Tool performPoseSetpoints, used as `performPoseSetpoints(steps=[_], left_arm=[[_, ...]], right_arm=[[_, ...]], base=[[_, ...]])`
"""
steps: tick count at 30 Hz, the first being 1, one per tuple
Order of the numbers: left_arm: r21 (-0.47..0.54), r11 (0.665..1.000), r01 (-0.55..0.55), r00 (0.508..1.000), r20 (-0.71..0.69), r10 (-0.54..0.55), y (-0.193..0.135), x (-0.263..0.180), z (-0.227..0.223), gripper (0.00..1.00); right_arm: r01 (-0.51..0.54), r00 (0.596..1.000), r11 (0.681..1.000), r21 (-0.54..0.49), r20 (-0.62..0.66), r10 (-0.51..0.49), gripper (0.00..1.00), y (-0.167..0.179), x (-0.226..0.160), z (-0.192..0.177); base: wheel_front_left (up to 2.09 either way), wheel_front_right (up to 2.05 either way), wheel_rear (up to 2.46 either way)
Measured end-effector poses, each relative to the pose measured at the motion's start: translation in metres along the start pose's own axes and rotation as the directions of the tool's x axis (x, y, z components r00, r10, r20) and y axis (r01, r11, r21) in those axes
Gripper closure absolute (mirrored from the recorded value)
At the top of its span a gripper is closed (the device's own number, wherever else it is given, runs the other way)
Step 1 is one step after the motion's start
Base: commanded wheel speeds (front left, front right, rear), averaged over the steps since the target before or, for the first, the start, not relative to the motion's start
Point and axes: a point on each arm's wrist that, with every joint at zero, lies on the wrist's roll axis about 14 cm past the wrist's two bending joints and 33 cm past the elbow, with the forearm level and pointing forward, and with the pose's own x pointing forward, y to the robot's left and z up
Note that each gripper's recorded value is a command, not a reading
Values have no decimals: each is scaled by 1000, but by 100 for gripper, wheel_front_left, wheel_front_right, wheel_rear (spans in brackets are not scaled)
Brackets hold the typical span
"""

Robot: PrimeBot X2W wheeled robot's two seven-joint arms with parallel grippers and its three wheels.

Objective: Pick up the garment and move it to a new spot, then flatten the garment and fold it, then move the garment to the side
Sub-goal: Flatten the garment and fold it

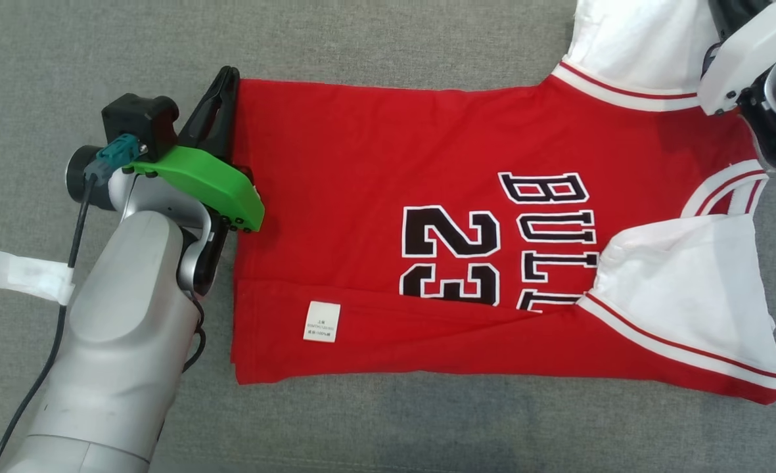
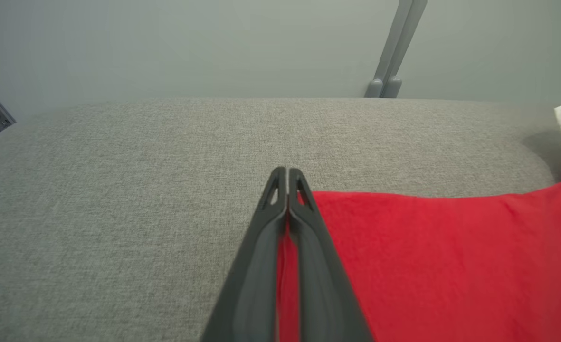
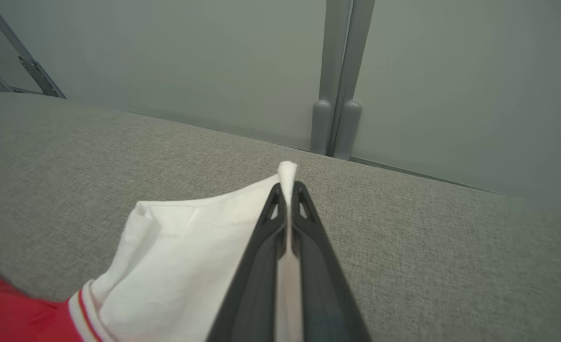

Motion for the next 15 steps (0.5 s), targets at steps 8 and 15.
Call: performPoseSetpoints(steps=[8, 15], left_arm=[[16, 999, 45, 998, 31, -45, -15, -15, 14, 100], [41, 997, 70, 997, 37, -71, -18, -38, 17, 100]], right_arm=[[-5, 996, 998, 65, 90, -1, 100, 14, -33, 9], [-9, 994, 996, 91, 107, -1, 100, 26, -64, 4]], base=[[0, 0, 0], [0, 0, 0]])
